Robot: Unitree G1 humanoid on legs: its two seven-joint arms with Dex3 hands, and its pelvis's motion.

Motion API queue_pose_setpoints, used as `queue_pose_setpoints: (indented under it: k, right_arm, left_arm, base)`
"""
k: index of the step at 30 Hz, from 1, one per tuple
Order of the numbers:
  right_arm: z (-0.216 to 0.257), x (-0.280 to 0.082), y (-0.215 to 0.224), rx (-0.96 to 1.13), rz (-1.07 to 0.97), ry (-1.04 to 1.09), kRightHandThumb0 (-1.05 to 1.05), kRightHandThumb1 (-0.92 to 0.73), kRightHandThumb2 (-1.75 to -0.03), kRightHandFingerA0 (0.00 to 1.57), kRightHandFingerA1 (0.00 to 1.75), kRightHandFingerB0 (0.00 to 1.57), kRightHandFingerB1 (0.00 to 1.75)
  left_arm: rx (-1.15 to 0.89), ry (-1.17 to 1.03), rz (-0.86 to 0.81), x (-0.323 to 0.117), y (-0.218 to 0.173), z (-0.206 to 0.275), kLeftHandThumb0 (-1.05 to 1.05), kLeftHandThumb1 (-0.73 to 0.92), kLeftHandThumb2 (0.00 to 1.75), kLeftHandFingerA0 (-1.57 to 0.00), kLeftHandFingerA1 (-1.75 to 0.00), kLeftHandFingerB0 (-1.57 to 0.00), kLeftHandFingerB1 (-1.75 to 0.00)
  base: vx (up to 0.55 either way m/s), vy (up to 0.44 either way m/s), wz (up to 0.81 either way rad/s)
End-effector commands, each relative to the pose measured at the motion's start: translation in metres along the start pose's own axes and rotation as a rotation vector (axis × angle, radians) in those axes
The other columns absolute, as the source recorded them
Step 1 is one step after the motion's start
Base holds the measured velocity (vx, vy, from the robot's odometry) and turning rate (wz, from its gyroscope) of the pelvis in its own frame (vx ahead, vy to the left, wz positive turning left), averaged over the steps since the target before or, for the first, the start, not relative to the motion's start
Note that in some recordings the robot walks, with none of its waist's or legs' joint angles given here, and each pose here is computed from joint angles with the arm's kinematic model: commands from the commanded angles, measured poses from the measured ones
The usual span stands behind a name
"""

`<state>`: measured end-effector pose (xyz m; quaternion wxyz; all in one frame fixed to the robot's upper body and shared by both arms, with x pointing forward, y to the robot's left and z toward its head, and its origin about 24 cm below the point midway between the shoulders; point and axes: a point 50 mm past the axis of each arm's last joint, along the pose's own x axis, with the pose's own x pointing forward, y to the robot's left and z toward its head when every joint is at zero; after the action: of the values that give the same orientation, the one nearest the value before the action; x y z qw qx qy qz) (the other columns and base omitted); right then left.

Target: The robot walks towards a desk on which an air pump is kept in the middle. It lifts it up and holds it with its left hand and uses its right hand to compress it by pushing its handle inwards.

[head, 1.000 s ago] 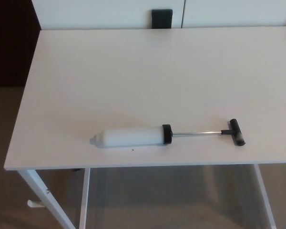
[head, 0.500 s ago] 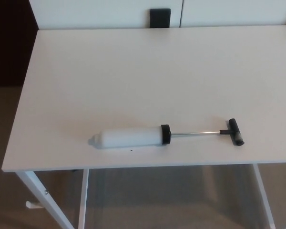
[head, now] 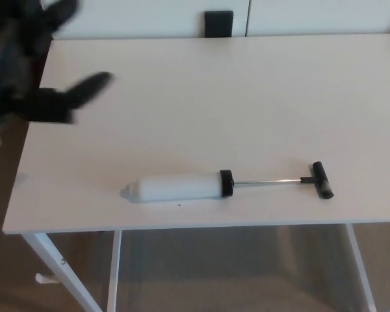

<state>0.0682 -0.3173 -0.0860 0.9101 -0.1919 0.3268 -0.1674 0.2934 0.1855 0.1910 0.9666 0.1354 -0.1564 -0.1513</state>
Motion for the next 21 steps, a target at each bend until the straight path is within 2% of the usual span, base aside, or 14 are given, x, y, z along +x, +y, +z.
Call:
queue_pose_setpoints:
  k: [1, 4, 5, 9, 10, 11, 12, 15, 21]
  right_arm:
    - [0.002, -0.001, -0.008, -0.023, -0.009, -0.001, -0.35, -0.63, -0.59, 0.81, 0.49, 0.65, 0.43]
    - [0.002, 0.000, -0.008, -0.023, -0.010, -0.003, -0.34, -0.63, -0.58, 0.81, 0.49, 0.64, 0.43]
    - [0.002, 0.000, -0.007, -0.026, -0.007, 0.000, -0.33, -0.64, -0.59, 0.79, 0.48, 0.63, 0.43]
    - [0.000, 0.000, -0.007, -0.032, -0.002, 0.004, -0.35, -0.64, -0.59, 0.80, 0.49, 0.63, 0.43]
    - [0.001, -0.002, -0.005, -0.035, -0.001, 0.001, -0.34, -0.64, -0.59, 0.80, 0.48, 0.63, 0.43]
    - [0.002, -0.003, -0.005, -0.036, -0.001, 0.001, -0.34, -0.64, -0.59, 0.80, 0.48, 0.63, 0.43]
    - [0.002, -0.003, -0.005, -0.033, -0.001, -0.002, -0.32, -0.62, -0.59, 0.81, 0.50, 0.64, 0.45]
    - [0.001, -0.003, -0.005, -0.025, 0.000, -0.010, -0.31, -0.64, -0.59, 0.82, 0.50, 0.68, 0.45]
    - [0.003, 0.000, -0.005, -0.025, -0.001, -0.007, -0.35, -0.63, -0.59, 0.81, 0.48, 0.64, 0.43]
  left_arm:
    - [0.928, 0.373, -0.621, 0.040, -0.126, -0.064, -0.33, 0.25, 0.85, -0.01, -0.49, 0.00, -0.48]
    - [0.973, 0.402, -0.628, 0.037, -0.121, -0.072, -0.33, 0.25, 0.85, -0.01, -0.49, 0.00, -0.48]
    - [0.991, 0.418, -0.633, 0.036, -0.119, -0.075, -0.63, 0.39, 0.75, -0.09, -0.42, 0.00, -0.32]
    - [1.013, 0.439, -0.647, 0.033, -0.116, -0.080, -0.63, 0.39, 0.76, -0.09, -0.42, 0.00, -0.32]
    - [1.024, 0.446, -0.659, 0.030, -0.116, -0.084, -0.69, 0.42, 0.70, -0.11, -0.38, -0.07, -0.32]
    - [1.028, 0.448, -0.661, 0.029, -0.116, -0.085, -0.69, 0.42, 0.70, -0.11, -0.38, -0.07, -0.32]
    - [1.042, 0.449, -0.674, 0.028, -0.116, -0.087, -0.33, 0.24, 0.85, -0.01, -0.49, 0.00, -0.47]
    - [1.069, 0.448, -0.697, 0.025, -0.118, -0.090, -0.33, 0.23, 0.84, -0.01, -0.49, 0.00, -0.47]
    - [1.136, 0.441, -0.715, 0.022, -0.115, -0.095, -0.34, 0.24, 0.85, 0.00, -0.48, 0.00, -0.47]
  base:
    - [0.00, 0.000, 0.00]
    - [0.00, 0.000, 0.00]
    - [0.00, 0.000, 0.00]
    - [0.00, 0.000, 0.00]
    - [0.00, 0.000, 0.00]
    - [0.00, 0.000, 0.00]
    - [0.00, 0.000, 0.00]
    - [0.00, 0.000, 0.00]
    - [0.00, 0.000, 0.00]
